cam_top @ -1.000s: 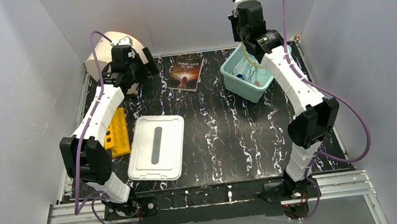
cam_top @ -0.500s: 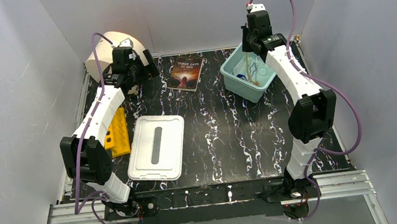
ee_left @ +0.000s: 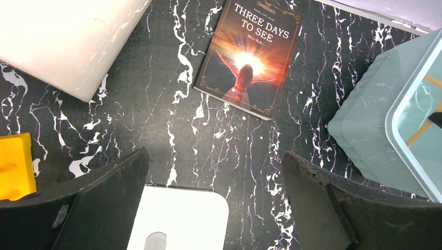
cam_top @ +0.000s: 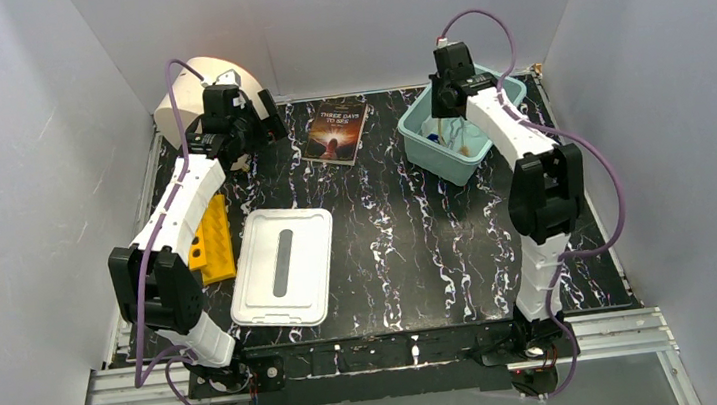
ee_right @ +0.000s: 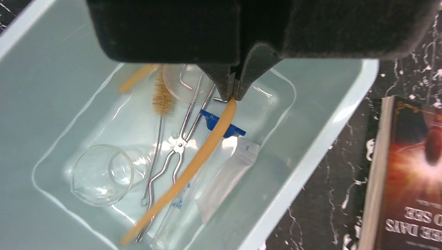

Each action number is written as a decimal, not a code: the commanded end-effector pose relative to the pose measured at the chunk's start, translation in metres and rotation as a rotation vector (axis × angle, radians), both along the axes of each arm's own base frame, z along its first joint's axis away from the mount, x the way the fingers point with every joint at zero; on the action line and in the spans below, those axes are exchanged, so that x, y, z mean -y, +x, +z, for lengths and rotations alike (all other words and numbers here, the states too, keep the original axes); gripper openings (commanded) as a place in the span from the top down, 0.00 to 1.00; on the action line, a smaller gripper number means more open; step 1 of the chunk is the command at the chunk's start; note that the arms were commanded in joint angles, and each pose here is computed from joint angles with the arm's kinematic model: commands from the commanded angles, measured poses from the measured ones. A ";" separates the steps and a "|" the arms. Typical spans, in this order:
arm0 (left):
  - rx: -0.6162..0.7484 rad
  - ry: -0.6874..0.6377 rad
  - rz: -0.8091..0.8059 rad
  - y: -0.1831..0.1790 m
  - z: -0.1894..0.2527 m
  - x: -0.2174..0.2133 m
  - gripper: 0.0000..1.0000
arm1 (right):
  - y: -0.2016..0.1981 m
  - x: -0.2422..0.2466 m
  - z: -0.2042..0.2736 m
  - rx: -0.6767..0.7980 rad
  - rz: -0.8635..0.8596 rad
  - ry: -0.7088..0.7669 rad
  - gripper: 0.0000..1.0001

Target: Organize the chemistry lab equipment

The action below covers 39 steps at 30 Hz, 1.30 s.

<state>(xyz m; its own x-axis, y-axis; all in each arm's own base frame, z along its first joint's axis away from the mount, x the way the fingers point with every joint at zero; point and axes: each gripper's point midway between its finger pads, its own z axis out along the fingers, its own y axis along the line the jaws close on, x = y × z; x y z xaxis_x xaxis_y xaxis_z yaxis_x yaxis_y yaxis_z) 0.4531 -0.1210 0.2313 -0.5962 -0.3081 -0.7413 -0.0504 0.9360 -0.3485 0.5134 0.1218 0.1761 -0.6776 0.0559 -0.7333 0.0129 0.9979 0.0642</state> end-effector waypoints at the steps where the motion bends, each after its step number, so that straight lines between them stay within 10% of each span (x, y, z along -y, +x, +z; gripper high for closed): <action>1: 0.055 -0.008 0.008 -0.003 0.023 -0.004 0.02 | 0.007 -0.001 -0.006 -0.012 -0.008 0.007 1.00; 6: 0.057 -0.006 0.008 -0.003 0.024 -0.004 0.02 | 0.003 -0.017 -0.025 -0.051 0.083 0.065 1.00; 11: 0.059 0.002 0.009 -0.004 0.024 -0.006 0.02 | 0.006 -0.018 -0.011 -0.024 0.089 0.102 0.60; 15: 0.055 0.004 0.012 -0.005 0.023 -0.006 0.02 | 0.009 -0.015 0.008 0.009 0.072 0.103 0.47; 39: -0.014 -0.040 -0.094 -0.017 -0.011 0.012 0.02 | -0.039 -0.084 -0.014 -0.145 0.370 0.223 0.43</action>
<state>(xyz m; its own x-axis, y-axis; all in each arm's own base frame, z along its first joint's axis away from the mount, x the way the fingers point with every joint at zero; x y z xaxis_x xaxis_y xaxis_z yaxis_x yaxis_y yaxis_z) 0.4411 -0.1273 0.2021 -0.6558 -0.2919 -0.6962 -0.0339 0.9327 -0.3592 0.4905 0.1859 0.1470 -0.7828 -0.0188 -0.6220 -0.2414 0.9305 0.2756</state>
